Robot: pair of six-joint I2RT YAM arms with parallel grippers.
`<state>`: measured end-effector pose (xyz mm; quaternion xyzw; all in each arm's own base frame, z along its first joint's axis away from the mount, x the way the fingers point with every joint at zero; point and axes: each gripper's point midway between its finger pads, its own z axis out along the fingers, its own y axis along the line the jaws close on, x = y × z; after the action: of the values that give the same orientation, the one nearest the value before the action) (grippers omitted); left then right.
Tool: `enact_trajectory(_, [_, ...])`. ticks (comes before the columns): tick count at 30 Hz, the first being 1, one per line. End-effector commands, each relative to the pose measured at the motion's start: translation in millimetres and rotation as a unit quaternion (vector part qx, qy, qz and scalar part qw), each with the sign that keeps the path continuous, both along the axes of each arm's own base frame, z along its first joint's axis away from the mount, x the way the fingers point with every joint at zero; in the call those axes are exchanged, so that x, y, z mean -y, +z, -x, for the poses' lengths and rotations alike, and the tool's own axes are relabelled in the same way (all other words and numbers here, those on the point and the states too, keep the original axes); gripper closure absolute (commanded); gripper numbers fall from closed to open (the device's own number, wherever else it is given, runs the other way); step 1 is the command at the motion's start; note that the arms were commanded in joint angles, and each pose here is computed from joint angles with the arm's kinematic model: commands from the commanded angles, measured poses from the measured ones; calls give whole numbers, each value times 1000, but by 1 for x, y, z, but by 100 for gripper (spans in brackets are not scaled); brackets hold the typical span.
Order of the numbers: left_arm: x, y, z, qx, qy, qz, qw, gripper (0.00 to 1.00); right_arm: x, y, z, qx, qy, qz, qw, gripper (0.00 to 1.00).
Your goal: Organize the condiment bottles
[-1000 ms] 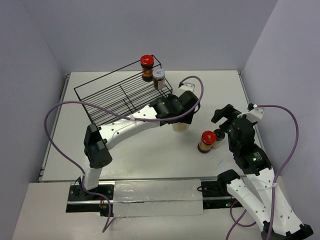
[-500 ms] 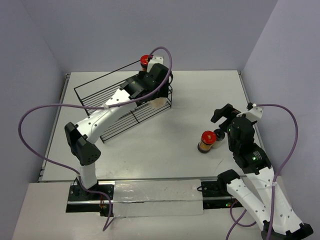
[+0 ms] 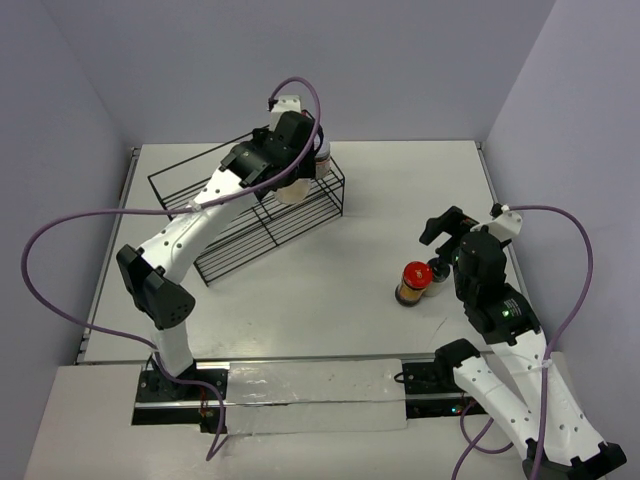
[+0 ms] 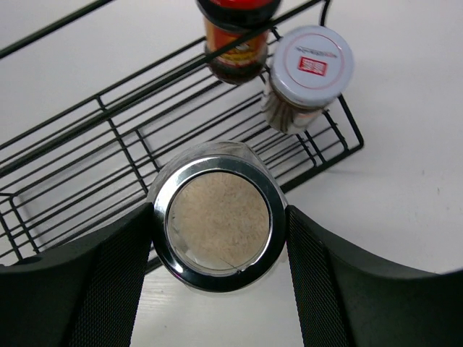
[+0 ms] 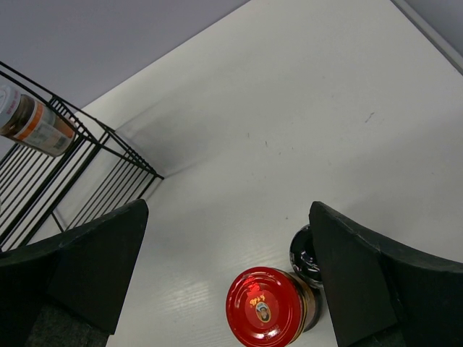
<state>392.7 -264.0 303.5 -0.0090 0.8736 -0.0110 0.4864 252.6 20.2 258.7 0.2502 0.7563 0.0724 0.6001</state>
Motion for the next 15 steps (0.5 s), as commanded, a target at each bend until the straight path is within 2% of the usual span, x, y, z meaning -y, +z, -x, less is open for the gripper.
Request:
enact_trajectory(1, [-10,37,-26,65,40,32,997,90,0,17,-3,26,-1,-8,1000,0])
enact_trajectory(15, [-16,-18,-55,37,87,29,995,90,2,9,-1,18,-5,-4,1000,0])
